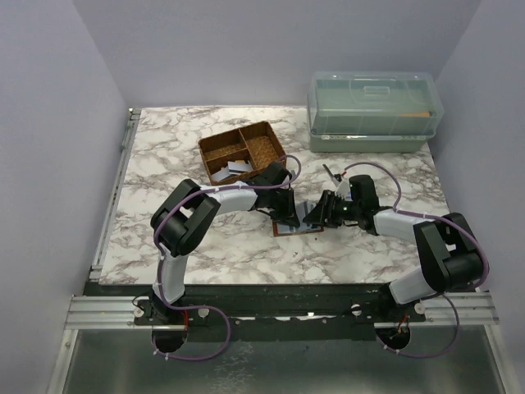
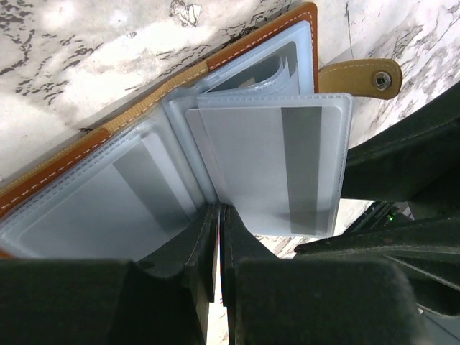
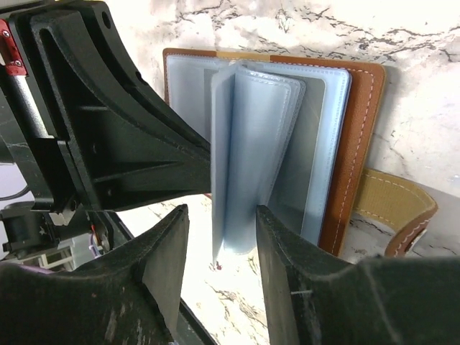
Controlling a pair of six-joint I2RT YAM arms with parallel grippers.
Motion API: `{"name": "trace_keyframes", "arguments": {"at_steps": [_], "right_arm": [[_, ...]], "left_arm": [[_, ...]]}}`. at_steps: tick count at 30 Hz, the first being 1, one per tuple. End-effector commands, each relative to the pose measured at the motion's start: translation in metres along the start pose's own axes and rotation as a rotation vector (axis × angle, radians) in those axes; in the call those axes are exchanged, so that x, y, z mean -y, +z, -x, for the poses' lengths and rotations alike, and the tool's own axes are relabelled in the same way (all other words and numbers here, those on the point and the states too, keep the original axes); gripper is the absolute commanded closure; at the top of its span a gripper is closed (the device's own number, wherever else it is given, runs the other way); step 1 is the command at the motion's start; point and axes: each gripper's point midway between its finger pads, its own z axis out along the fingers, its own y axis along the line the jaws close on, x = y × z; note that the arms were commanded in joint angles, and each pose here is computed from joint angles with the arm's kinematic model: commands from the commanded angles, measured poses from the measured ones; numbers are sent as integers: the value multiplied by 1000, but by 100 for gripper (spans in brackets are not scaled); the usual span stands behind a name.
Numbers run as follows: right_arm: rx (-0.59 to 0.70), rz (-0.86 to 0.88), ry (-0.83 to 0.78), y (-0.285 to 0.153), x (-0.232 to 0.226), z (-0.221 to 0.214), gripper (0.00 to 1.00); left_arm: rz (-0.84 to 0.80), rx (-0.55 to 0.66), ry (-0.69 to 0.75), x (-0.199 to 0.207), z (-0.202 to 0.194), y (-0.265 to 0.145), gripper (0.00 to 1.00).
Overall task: Put the credit cards into the card holder
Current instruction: Insert the credit card into the card holder.
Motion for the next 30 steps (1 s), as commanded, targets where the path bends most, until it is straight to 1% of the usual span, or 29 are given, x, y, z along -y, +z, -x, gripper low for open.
{"name": "trace_keyframes", "arguments": {"at_steps": [1, 9, 16, 21, 30], "right_arm": [[25, -54, -39, -3, -2, 11, 53], [39, -74, -63, -9, -5, 16, 48], [20, -53, -64, -6, -8, 11, 49], [32, -66, -81, -10, -13, 12, 49], [24, -66, -96, -9, -19, 11, 48]], "left_arm": [[29, -24, -2, -12, -11, 2, 88], [27, -30, -5, -13, -12, 3, 88], [27, -31, -7, -13, -12, 3, 88], [30, -32, -8, -15, -13, 4, 89], [26, -33, -5, -14, -13, 4, 89]]}}
